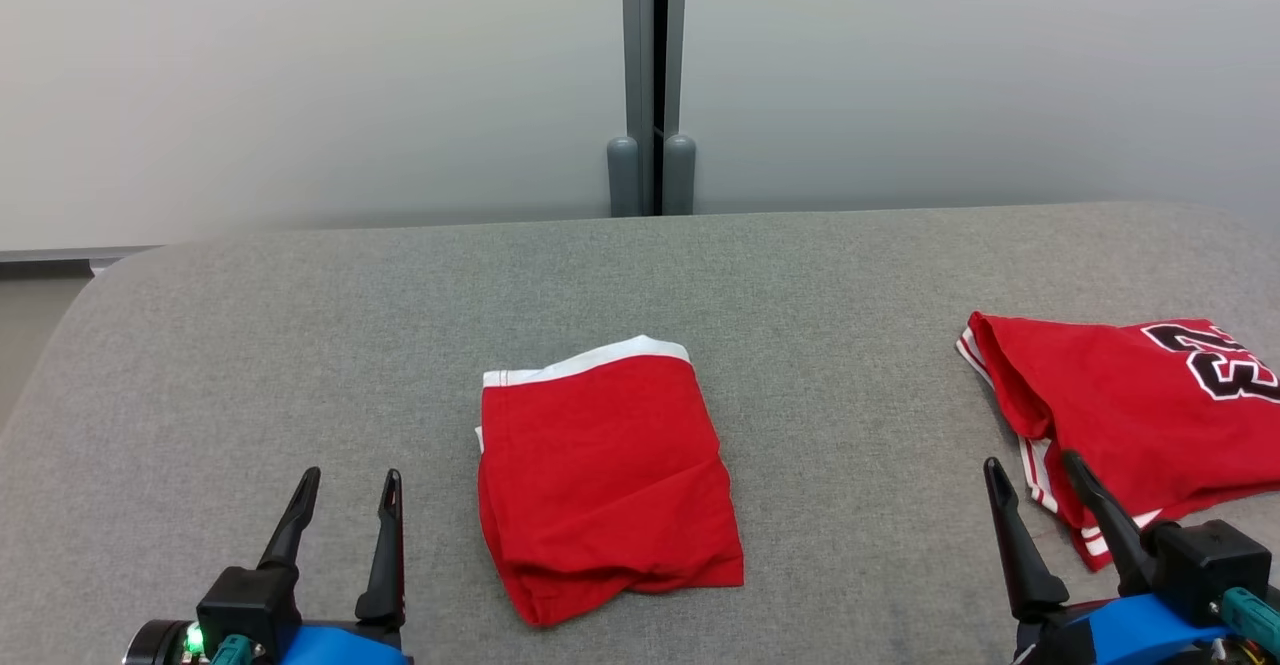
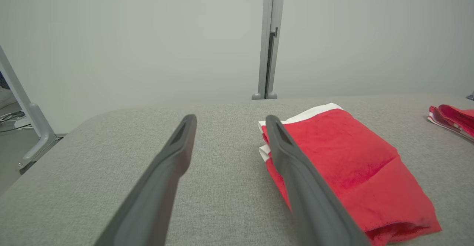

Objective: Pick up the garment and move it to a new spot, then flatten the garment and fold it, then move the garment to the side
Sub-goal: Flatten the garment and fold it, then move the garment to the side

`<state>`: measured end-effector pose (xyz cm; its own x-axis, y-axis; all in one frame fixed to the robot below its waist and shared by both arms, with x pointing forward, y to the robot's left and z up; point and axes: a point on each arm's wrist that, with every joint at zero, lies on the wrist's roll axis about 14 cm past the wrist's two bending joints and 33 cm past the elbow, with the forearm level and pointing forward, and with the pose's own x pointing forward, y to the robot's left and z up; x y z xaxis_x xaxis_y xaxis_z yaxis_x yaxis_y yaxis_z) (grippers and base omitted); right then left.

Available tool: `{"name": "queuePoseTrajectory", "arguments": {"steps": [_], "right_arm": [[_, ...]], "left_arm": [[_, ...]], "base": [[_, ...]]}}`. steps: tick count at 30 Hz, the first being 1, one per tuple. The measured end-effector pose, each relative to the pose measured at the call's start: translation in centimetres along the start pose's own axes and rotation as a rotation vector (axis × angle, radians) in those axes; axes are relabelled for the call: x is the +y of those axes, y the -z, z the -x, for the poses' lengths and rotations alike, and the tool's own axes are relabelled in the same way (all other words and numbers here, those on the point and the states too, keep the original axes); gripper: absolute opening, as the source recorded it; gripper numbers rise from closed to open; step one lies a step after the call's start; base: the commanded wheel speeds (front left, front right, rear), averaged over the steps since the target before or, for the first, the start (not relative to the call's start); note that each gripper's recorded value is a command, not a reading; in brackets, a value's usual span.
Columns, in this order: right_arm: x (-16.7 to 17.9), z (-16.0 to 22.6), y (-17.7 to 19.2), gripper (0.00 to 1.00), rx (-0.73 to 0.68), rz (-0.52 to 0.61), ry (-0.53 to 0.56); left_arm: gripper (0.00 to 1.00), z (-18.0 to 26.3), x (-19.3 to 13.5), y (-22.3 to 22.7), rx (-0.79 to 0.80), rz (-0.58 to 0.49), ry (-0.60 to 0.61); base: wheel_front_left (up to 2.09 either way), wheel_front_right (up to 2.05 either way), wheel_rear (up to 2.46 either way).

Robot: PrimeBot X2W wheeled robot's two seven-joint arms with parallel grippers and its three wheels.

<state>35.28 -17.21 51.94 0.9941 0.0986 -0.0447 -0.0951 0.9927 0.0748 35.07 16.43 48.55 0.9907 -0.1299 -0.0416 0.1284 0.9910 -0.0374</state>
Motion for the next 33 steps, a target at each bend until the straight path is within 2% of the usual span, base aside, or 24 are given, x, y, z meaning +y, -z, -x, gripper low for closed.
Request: {"name": "queuePoseTrajectory", "arguments": {"steps": [22,29,33], "right_arm": [[-0.8,1.5,-0.9,1.00,-0.007,-0.003,0.028],[-0.5,1.0,-0.5,1.00,0.005,-0.004,0.017],[0.8,-0.7,1.2,1.00,0.059,-0.019,-0.026]], "left_arm": [[1.00,0.4,0.2,0.4,0.022,0.002,-0.007],[1.00,0.0,0.4,-0.1,0.008,-0.002,-0.008],[1.00,-1.3,0.6,-0.8,-0.018,-0.009,-0.007]], "base": [[0.00,0.00,0.00],[0.00,0.00,0.00],[0.00,0.00,0.00]]}}
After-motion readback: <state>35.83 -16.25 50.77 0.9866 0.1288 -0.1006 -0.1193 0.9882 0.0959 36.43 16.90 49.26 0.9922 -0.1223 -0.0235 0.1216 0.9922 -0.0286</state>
